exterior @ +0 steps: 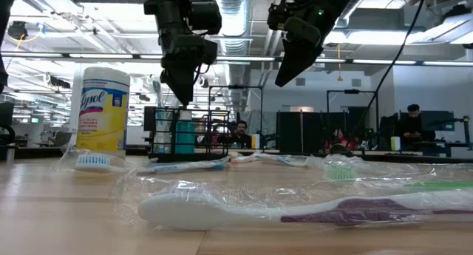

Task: Pick & Place toothbrushing station
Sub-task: Put the mouthwash bottle into the mesh organizer

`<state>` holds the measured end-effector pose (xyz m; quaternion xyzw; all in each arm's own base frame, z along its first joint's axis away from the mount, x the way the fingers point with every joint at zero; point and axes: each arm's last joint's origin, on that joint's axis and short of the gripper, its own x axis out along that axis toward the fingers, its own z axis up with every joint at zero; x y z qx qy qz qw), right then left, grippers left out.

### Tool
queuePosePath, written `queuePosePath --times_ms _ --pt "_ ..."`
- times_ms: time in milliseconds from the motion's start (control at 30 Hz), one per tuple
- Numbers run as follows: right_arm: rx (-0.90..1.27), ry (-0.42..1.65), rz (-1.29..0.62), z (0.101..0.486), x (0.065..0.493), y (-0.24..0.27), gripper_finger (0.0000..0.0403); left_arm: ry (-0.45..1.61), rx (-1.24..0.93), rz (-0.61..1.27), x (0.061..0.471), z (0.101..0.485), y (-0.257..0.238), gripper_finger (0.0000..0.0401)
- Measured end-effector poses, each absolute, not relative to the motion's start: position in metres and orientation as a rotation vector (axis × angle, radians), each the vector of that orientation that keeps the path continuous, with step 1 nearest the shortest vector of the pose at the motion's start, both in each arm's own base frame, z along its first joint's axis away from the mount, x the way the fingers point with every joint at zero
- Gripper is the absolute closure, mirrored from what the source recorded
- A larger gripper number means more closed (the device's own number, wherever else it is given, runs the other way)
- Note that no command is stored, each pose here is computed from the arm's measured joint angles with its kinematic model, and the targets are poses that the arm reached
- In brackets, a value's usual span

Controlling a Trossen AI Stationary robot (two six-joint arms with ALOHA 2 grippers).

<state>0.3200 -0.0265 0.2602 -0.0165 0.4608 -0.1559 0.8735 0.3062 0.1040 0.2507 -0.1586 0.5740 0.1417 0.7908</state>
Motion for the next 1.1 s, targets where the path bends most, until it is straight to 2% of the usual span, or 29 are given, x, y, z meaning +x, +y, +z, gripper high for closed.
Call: queuePosePath --times_ms 367,700,900,1100 --pt "-0.034 0.962 -0.326 0.26 0.32 -0.027 0.0285 1.08 -0.355 0.326 0.284 0.294 0.093 0.0251" --pt "-0.01 0.962 -0.284 0.263 0.32 -0.025 0.0285 0.895 -0.336 0.237 0.275 0.331 0.051 0.0261" --pt "0.061 0.956 -0.125 0.277 0.313 -0.015 0.0285 0.863 -0.249 0.17 0.277 0.337 0.016 0.0268" --pt "0.105 0.967 -0.105 0.298 0.286 0.002 0.0285 0.85 -0.161 0.125 0.281 0.335 -0.017 0.0271"
